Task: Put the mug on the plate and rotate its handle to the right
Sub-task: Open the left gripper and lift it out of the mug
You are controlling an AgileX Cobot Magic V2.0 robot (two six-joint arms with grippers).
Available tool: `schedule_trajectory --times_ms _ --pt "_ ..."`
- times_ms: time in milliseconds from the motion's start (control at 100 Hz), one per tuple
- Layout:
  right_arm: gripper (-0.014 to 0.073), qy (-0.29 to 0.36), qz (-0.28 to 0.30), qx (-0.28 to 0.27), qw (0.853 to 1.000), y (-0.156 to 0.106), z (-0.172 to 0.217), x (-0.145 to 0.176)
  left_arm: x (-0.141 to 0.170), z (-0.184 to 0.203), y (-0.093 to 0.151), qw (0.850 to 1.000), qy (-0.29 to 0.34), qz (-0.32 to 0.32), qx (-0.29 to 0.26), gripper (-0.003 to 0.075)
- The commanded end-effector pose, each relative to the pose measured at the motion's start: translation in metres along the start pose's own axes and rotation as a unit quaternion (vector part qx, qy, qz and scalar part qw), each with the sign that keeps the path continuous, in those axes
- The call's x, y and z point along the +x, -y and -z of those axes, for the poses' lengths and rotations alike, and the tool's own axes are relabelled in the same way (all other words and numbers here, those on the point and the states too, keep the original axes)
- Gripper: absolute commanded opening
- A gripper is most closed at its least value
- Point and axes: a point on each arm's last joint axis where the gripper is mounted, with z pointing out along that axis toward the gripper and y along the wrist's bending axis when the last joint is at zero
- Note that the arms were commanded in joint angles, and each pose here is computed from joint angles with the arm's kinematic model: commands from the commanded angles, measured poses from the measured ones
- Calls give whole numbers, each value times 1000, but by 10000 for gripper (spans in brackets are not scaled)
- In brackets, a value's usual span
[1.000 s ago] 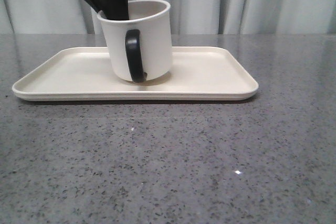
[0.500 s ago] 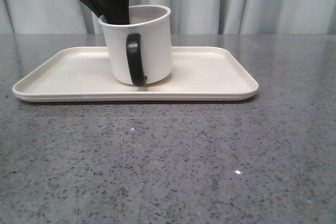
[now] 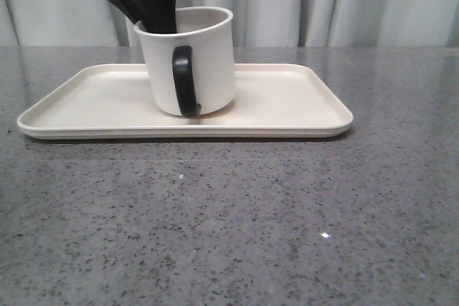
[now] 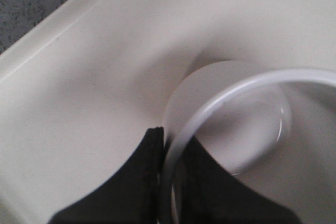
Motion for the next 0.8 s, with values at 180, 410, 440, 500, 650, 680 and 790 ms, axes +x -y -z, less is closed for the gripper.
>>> schedule_trajectory --times_ms 180,410,440,500,650,680,790 --pt "424 37 5 11 999 3 -2 -11 -1 23 7 1000 21 -6 5 25" --pt "424 37 5 11 999 3 -2 -11 -1 23 7 1000 19 -5 7 171" --pt "424 37 5 11 999 3 -2 -11 -1 23 7 1000 19 -5 7 185" --pt "424 37 5 11 999 3 -2 -11 -1 23 7 1000 18 -5 8 213" --pt "424 36 5 11 999 3 -2 -11 -4 32 8 1000 27 -8 7 234" --pt "424 36 5 11 999 3 -2 -11 -6 37 8 999 32 -9 7 234" --pt "424 36 5 11 999 3 -2 -11 -12 53 9 999 52 -12 5 233"
